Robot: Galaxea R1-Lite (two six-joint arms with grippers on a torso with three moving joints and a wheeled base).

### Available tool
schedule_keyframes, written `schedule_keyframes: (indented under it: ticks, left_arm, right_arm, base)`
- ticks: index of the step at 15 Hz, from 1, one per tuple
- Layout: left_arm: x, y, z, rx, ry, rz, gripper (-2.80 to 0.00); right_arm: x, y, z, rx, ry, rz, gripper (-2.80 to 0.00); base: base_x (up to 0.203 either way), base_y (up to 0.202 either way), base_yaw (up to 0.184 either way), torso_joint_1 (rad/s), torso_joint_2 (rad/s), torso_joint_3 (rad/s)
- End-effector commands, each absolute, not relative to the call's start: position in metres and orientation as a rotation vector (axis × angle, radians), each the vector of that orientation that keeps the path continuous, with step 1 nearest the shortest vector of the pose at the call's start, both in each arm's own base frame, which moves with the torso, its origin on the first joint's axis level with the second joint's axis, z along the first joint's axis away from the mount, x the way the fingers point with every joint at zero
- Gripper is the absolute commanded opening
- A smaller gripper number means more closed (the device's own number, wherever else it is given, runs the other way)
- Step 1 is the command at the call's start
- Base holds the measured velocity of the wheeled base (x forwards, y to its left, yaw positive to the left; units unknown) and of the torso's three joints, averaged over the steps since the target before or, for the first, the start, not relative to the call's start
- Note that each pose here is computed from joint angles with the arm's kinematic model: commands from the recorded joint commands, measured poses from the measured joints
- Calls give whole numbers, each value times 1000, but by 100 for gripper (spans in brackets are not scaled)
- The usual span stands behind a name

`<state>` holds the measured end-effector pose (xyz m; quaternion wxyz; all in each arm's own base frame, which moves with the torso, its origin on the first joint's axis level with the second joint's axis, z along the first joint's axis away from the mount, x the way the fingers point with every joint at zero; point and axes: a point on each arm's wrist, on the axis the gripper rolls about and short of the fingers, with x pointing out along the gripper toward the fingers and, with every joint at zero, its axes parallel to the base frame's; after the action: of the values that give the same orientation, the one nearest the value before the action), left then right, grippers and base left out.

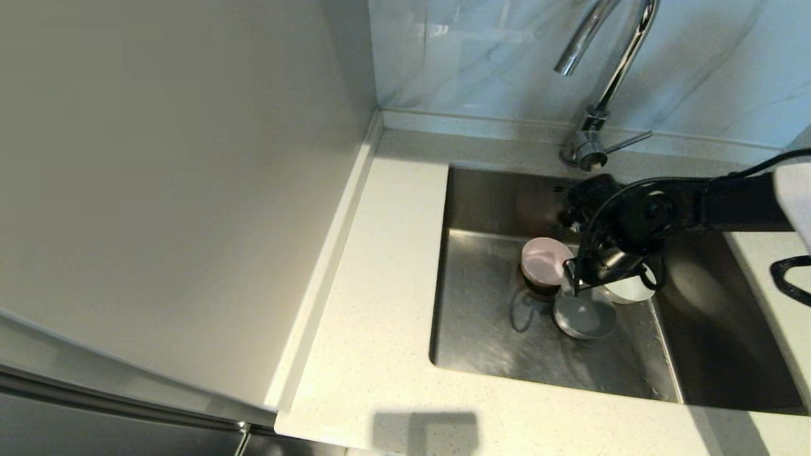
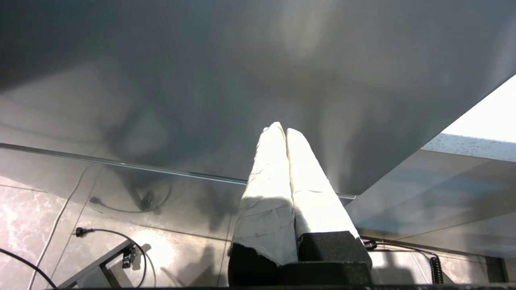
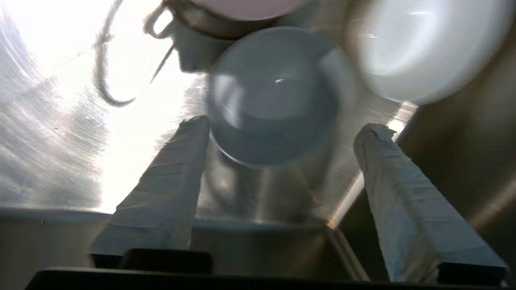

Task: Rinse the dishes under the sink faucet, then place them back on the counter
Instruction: Put a bowl into the sink, then turn on the faucet

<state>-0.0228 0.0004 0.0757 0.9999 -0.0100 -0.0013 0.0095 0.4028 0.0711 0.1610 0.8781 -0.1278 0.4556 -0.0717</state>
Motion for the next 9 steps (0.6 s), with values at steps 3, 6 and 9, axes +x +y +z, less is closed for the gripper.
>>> schedule_keyframes:
  ticks: [3,6,9]
  left_arm:
    - [-23,0,76,-20,-6,20,-280]
    - [-23,0,76,-21,-6,20,-280]
    - [-23,0,76,-20,-6,20,-280]
  right_arm:
    - [336,42,259,-189,728,-220,0]
    - [313,17,305,-149,589,-287,0]
    - [313,9,337,-184,473,-284,0]
  base:
    - [0,0,0,0,0,0]
    - [0,0,0,0,0,0]
    - [0,0,0,0,0,0]
